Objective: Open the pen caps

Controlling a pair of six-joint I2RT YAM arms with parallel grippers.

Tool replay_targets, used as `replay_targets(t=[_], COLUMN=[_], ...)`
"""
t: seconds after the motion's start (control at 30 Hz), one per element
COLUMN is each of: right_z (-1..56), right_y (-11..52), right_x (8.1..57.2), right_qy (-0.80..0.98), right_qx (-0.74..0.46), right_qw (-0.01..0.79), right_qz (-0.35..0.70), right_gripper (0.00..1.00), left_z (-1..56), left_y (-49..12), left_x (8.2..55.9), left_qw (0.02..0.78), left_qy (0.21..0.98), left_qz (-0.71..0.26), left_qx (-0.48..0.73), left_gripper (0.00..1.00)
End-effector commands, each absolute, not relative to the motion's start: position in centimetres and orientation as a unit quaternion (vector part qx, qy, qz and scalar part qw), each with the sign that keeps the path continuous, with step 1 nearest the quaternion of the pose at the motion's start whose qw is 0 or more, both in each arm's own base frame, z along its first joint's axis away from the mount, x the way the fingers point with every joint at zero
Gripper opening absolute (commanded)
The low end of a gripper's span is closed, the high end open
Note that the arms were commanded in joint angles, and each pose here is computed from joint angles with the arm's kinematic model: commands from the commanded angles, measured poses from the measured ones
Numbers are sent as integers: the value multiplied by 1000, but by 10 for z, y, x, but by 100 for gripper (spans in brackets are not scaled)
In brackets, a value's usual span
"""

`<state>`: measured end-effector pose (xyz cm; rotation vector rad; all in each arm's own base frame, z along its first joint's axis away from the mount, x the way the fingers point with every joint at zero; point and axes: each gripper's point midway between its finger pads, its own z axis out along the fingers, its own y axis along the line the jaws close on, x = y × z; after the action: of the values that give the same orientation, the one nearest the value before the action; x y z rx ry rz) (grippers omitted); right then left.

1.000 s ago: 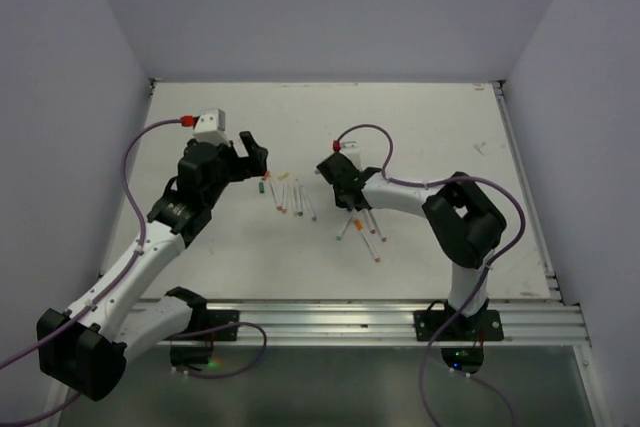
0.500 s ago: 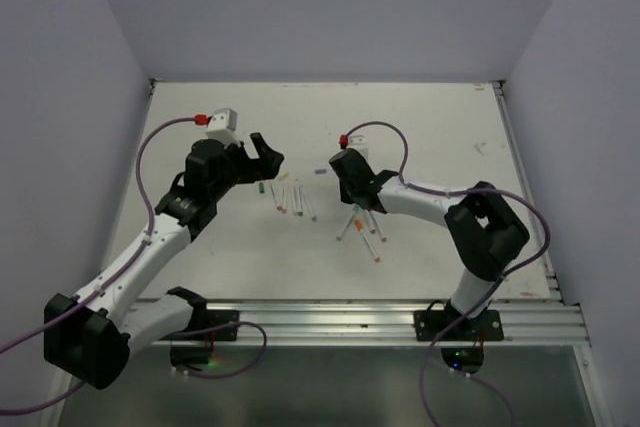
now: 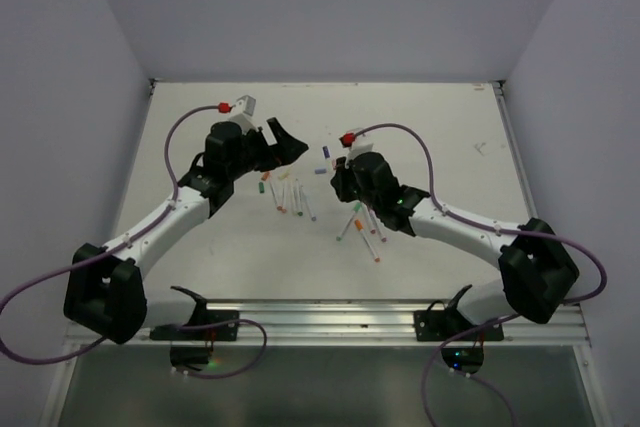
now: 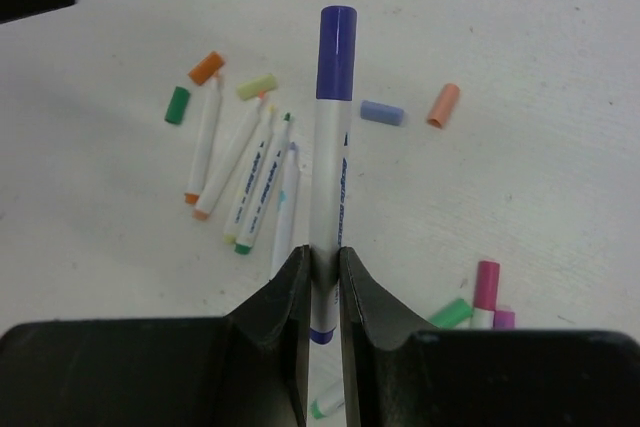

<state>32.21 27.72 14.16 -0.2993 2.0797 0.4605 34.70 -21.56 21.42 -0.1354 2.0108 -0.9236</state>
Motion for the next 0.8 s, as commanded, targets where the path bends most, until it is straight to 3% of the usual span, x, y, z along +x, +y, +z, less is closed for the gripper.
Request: replay_targets(t=[0.0,0.3,0.33,0.77], right_z=[178,185,185,192], right_y=[301,319,319,325], right_x=[312,298,298,295], right_qy=[805,790,790,783], right_qx=[-166,-199,-200,-207], right_qw=[517,518,518,523], right_qz=[239,260,260,266], right_gripper=[0,0,0,0], left_z=[245,230,228,211], left_y=[-236,-269,-271,-282], left_x=[362,378,380,379], left_qw=[449,433,433,421], left_qy=[784,798,800,810], left_qz=[-426,-412,-410,-401], left_qx=[-61,-67,-70,-73], left_gripper=[95,70,64,50])
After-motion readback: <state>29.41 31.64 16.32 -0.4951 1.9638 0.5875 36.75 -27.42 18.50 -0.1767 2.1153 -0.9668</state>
